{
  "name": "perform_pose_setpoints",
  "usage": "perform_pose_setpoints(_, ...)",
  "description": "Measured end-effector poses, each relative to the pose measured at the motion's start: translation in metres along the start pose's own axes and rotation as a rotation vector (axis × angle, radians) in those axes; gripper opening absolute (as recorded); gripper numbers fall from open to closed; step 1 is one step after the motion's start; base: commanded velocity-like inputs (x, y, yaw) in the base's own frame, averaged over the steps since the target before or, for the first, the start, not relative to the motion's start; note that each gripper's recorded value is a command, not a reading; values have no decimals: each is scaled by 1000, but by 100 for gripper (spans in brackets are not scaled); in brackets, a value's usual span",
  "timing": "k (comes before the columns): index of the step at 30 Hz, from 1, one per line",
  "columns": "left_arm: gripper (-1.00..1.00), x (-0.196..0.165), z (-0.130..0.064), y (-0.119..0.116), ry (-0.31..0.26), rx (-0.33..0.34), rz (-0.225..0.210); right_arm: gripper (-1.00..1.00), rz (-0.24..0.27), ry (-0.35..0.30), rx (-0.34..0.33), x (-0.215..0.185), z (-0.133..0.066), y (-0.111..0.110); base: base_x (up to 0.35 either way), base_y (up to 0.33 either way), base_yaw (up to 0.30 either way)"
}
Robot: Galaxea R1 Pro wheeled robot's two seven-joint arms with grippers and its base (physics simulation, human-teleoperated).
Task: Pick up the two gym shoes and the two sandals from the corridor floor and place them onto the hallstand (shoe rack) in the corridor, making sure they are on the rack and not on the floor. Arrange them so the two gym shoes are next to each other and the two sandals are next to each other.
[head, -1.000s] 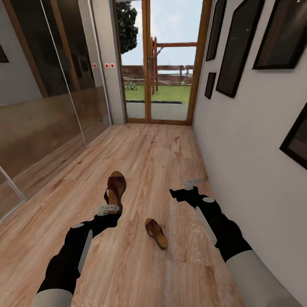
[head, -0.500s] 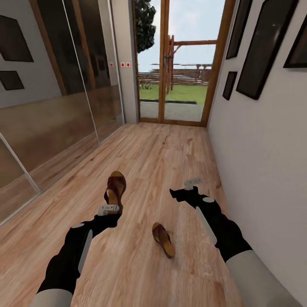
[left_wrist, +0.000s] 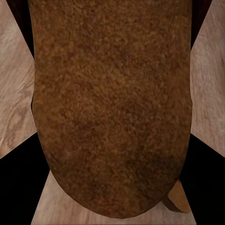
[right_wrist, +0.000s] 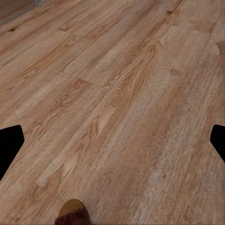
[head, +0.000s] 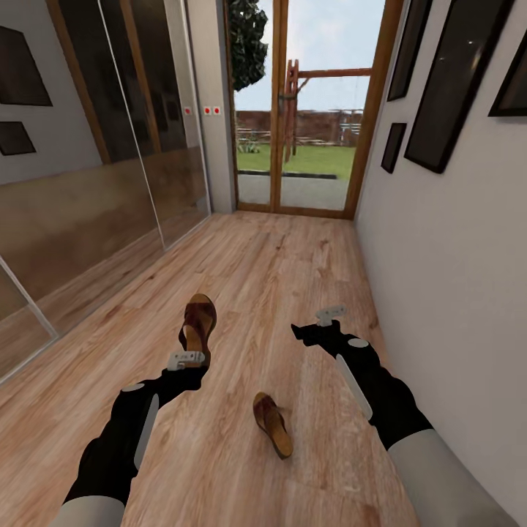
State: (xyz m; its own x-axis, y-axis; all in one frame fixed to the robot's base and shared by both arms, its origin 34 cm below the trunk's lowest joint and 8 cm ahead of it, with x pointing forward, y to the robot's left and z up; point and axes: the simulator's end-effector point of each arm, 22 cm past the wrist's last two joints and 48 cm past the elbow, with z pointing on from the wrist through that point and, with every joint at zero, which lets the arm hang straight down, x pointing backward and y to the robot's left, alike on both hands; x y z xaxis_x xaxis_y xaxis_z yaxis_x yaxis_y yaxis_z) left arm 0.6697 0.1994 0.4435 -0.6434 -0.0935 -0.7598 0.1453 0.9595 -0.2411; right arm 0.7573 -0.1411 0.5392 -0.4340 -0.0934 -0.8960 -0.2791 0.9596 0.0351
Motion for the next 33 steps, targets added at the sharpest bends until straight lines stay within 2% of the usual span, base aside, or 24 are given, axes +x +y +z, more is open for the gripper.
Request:
perform_pose_setpoints(11, -100, 0, 0, 0, 0, 0, 0, 100, -1, 1, 0, 1, 0, 0, 142, -2, 0)
perform_pose_setpoints(33, -100, 3, 0, -4, 2, 6, -6, 100, 1, 3, -4, 2, 1, 1, 4, 0, 0)
